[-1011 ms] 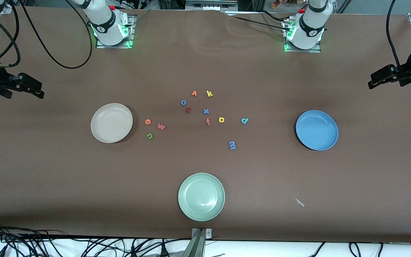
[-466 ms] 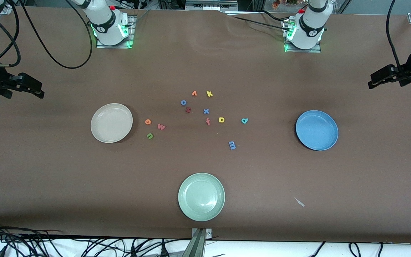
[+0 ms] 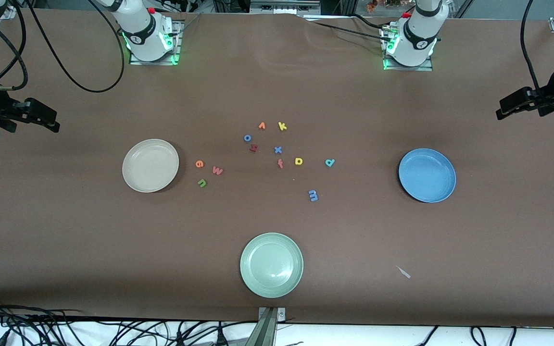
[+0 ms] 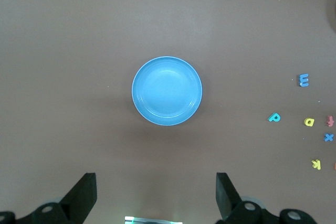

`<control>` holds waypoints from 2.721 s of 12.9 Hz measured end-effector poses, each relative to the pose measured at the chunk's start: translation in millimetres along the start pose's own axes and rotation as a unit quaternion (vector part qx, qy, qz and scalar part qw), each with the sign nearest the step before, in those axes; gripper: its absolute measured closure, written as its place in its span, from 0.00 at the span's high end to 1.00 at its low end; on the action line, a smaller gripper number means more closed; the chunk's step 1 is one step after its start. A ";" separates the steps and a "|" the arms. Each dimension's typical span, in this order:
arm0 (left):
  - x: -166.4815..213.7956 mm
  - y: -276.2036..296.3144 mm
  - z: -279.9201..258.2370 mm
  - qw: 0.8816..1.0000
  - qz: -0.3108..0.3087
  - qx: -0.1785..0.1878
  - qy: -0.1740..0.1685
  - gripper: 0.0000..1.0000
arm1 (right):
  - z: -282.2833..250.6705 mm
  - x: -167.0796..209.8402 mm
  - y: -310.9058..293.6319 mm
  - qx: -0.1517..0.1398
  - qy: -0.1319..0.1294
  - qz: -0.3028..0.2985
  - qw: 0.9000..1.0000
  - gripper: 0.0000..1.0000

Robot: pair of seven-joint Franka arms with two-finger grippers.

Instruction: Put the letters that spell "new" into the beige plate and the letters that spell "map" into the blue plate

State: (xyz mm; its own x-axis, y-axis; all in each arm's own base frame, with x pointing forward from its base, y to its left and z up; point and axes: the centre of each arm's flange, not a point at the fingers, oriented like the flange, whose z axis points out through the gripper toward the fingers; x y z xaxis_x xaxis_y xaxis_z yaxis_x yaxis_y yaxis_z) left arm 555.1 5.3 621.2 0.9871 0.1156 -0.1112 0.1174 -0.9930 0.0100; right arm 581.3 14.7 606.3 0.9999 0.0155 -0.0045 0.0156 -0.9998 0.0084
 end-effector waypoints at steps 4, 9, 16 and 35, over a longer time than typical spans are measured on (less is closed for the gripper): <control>0.0 0.0 0.0 1.000 0.000 0.000 0.000 1.00 | 0.0 0.0 0.0 0.000 0.000 0.000 1.000 1.00; 3.0 0.2 5.1 1.000 0.000 0.001 -0.005 1.00 | 0.0 0.0 0.0 0.000 0.000 0.000 1.000 1.00; 42.7 16.9 80.0 0.997 0.010 0.009 -0.070 1.00 | 0.6 0.1 0.0 0.000 -0.001 0.000 1.000 1.00; -43.7 328.6 397.5 0.978 0.208 0.022 0.021 1.00 | 26.9 13.3 -23.2 0.011 -0.018 -0.014 1.000 1.00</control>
State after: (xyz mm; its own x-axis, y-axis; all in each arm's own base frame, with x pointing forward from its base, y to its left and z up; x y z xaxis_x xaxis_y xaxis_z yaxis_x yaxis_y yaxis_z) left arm 507.1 -335.2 234.3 0.9518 -0.2995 -0.0658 -0.2999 -0.9540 0.0034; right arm 594.1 37.8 579.2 0.9982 0.0442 -0.0402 0.0436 -0.9989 -0.0149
